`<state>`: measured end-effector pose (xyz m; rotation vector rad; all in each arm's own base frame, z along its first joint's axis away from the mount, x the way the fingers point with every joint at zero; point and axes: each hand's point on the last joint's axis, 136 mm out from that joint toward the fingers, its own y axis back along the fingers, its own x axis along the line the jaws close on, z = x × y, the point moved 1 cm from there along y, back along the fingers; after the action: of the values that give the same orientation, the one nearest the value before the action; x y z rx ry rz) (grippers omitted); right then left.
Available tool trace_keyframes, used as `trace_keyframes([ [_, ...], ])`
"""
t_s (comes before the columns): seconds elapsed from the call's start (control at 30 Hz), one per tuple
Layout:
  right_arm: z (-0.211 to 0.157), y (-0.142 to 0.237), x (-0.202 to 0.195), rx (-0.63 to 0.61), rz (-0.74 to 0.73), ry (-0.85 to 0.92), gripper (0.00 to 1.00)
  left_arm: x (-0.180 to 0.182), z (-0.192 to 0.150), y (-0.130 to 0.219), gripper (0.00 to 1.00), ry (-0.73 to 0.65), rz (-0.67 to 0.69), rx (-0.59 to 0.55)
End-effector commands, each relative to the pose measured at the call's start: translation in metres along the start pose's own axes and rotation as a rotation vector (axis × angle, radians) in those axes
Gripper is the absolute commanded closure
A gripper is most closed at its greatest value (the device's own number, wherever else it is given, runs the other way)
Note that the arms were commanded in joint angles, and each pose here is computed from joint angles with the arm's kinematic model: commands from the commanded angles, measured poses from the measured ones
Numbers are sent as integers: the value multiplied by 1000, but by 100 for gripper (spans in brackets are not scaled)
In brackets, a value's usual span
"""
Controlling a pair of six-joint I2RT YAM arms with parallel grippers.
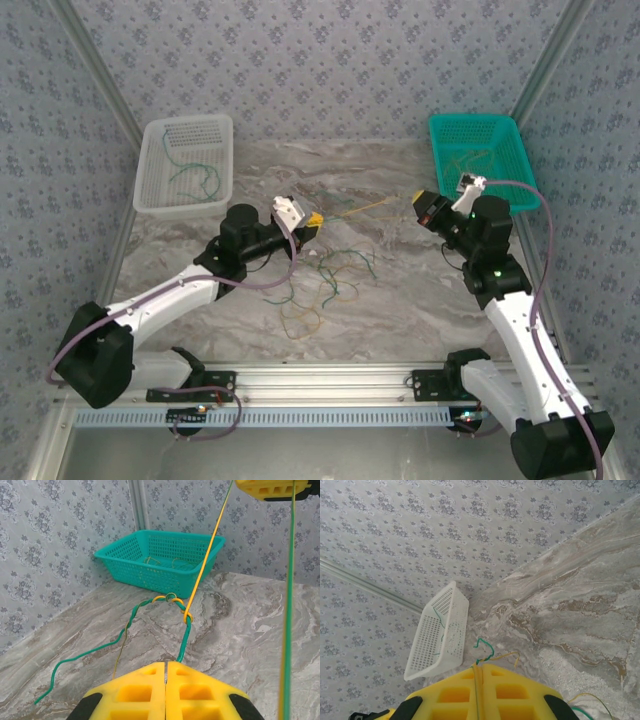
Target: Untangle the cables
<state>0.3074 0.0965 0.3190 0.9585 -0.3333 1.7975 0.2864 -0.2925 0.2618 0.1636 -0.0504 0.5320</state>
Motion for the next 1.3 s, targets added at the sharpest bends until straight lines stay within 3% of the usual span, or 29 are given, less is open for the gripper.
trace_keyframes([
  [0.0,67,23,-16,-301,-124,20,100,43,-40,20,100,73,183,130],
  [0.17,44,-7,11,-184,-28,78,100,32,-29,17,100,105,109,112],
  [0.37,22,-36,54,-87,100,164,100,9,-14,11,79,90,23,80],
  [0.47,20,-46,61,-67,123,172,100,-2,-9,11,73,84,-4,70],
  [0.53,20,-50,65,-61,134,189,100,-4,-3,15,61,97,-6,44],
  [0.67,23,-53,75,-32,175,213,100,-8,8,29,58,104,1,-14],
  [1.0,28,-55,95,7,236,369,100,-9,27,70,43,92,69,-124],
  [1.07,26,-57,99,23,255,389,100,-10,31,76,30,94,69,-144],
  [1.27,20,-65,101,59,273,445,100,-25,48,93,11,76,8,-208],
])
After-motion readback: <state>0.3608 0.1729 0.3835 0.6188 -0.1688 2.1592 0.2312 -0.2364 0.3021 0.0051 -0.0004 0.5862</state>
